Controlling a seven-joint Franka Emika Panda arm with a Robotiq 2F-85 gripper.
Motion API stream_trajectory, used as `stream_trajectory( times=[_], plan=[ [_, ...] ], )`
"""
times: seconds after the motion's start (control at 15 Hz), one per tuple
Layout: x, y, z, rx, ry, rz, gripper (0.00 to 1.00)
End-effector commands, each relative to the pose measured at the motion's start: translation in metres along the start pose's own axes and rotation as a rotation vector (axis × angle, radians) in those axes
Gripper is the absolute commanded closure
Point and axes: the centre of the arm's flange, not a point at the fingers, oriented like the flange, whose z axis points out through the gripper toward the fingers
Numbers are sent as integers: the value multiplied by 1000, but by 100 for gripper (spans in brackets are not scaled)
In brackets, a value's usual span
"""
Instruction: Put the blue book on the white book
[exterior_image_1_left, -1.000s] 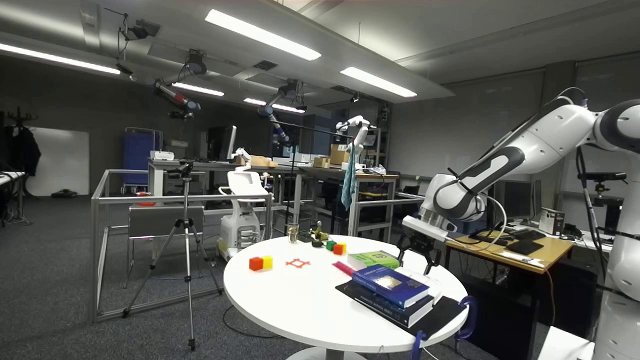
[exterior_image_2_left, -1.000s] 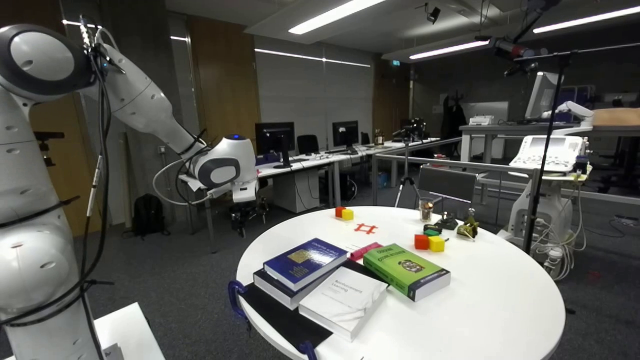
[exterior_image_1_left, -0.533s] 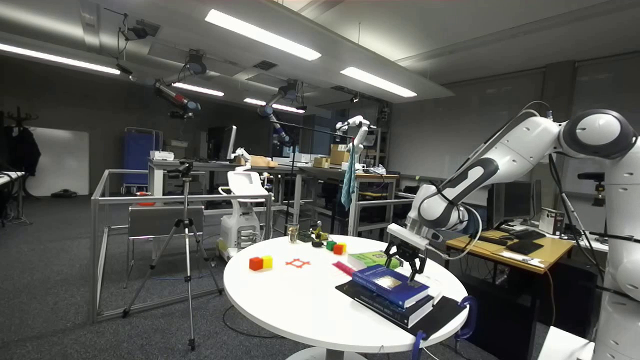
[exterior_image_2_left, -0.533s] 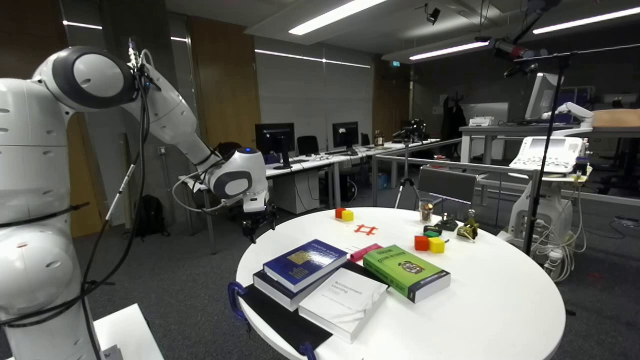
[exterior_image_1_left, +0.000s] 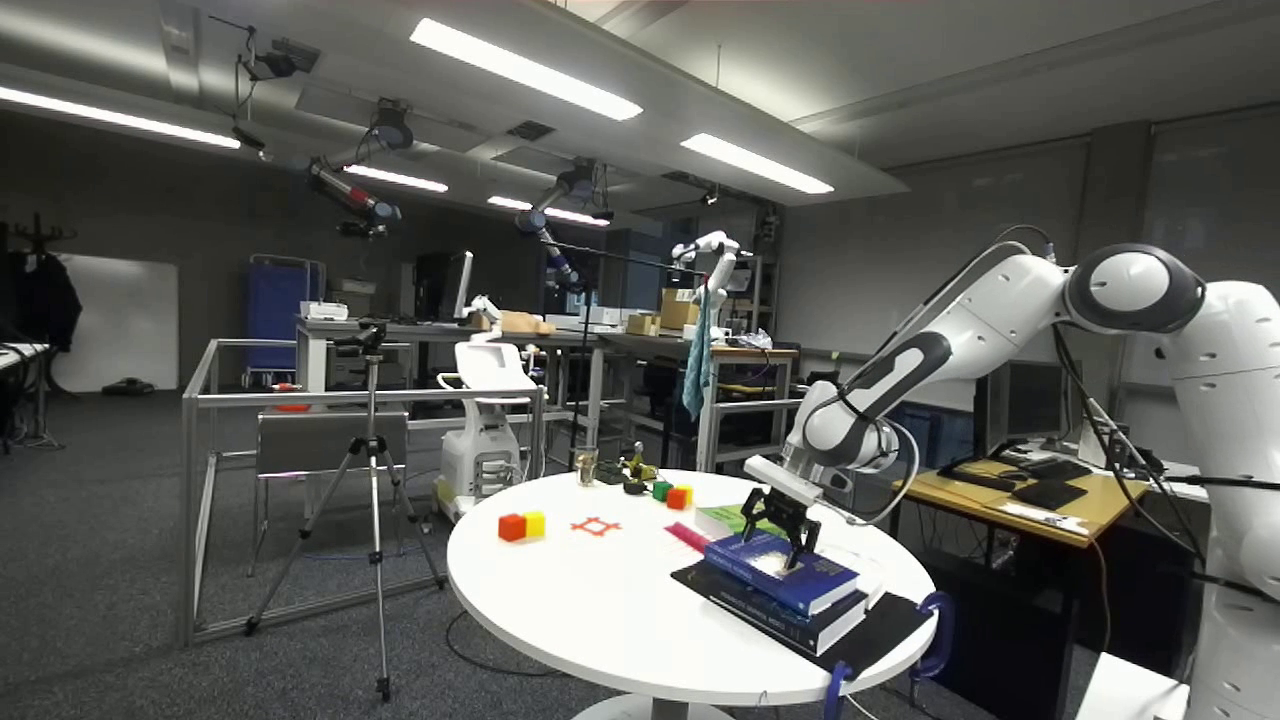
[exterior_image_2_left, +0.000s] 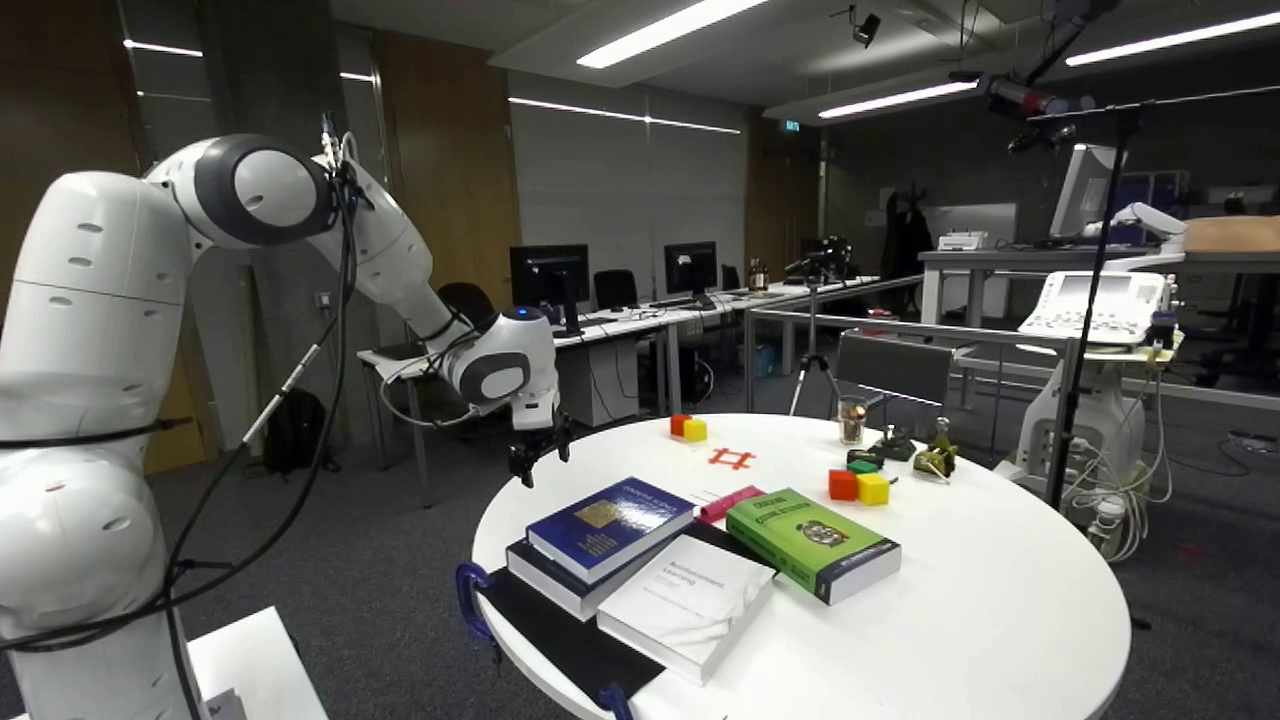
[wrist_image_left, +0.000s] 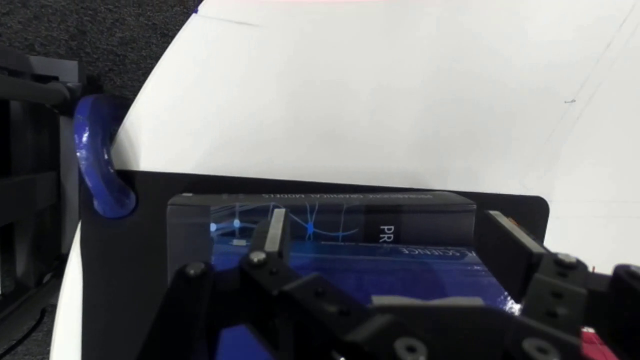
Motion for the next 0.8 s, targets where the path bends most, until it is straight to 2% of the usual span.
stream_trajectory(
  times=[0.0,0.27,0.33,0.73],
  plan=[
    [-10,-28,13,35,-3,21,0],
    [-25,-46,2,53,-61,0,0],
    [-17,-33,10,36,-25,-2,0],
    [-16,-33,13,33,-25,2,0]
  ],
)
